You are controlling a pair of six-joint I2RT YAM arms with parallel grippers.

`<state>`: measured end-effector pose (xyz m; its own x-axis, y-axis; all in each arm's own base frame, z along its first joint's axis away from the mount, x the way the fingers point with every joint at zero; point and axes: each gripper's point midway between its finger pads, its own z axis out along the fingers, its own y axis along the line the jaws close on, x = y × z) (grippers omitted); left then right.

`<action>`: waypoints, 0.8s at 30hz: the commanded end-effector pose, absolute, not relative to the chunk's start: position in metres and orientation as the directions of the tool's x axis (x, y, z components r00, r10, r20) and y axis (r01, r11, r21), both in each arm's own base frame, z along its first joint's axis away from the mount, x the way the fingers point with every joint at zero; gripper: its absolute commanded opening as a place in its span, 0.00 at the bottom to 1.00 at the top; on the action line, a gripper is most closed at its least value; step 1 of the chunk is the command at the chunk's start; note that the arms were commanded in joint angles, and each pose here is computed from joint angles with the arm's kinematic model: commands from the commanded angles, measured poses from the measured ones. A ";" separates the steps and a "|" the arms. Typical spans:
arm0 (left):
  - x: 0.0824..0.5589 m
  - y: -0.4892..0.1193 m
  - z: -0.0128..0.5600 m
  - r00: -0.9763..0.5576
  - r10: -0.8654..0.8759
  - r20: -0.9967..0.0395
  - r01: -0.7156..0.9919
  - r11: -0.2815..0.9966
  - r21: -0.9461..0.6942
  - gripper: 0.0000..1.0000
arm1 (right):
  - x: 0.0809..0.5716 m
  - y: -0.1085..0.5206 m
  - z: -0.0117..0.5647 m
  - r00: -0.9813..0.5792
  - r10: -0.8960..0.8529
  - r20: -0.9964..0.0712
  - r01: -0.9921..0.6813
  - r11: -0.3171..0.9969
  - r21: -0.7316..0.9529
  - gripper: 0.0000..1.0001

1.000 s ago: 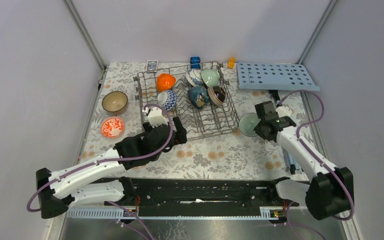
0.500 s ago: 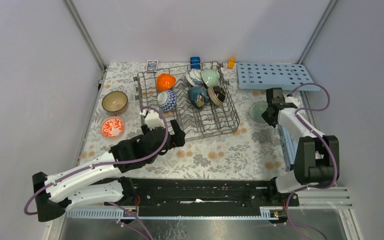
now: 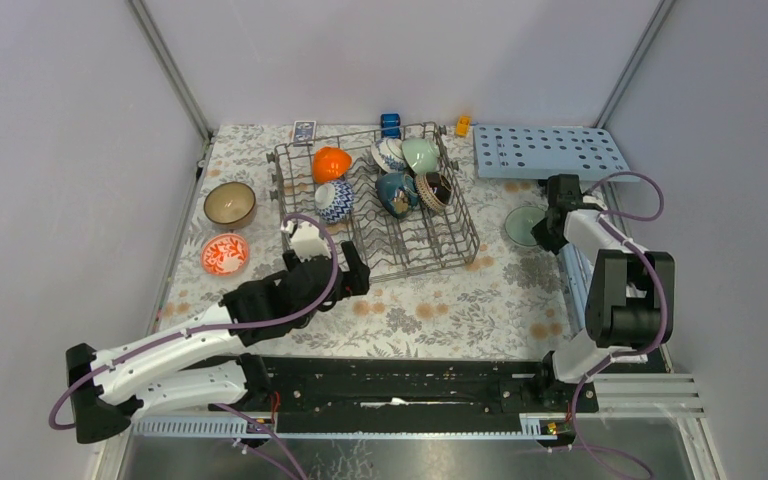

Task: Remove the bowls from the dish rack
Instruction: Place the bowl at the center of the board.

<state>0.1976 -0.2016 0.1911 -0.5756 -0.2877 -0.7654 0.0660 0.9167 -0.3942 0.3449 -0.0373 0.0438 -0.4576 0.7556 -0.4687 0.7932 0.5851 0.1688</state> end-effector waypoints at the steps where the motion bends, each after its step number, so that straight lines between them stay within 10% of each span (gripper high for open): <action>1: 0.200 -0.205 0.194 -0.567 -0.304 -0.766 0.069 0.909 -0.412 0.99 | 0.378 -0.030 0.065 -0.436 0.754 -0.492 0.748 0.607 0.268 0.00; 19: 0.201 -0.209 0.185 -0.585 -0.288 -0.758 0.065 0.915 -0.398 0.99 | 0.371 -0.025 0.046 -0.481 0.753 -0.448 0.738 0.624 0.256 0.32; 24: 0.200 -0.212 0.184 -0.594 -0.277 -0.755 0.076 0.915 -0.396 0.99 | 0.367 -0.028 0.056 -0.478 0.745 -0.464 0.739 0.627 0.246 0.54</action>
<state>0.1980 -0.2062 0.1816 -0.5949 -0.2662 -0.7585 0.0639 0.9249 -0.3747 0.3628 -0.0248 0.0365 -0.4914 0.7559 -0.4326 0.7526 0.6185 0.2259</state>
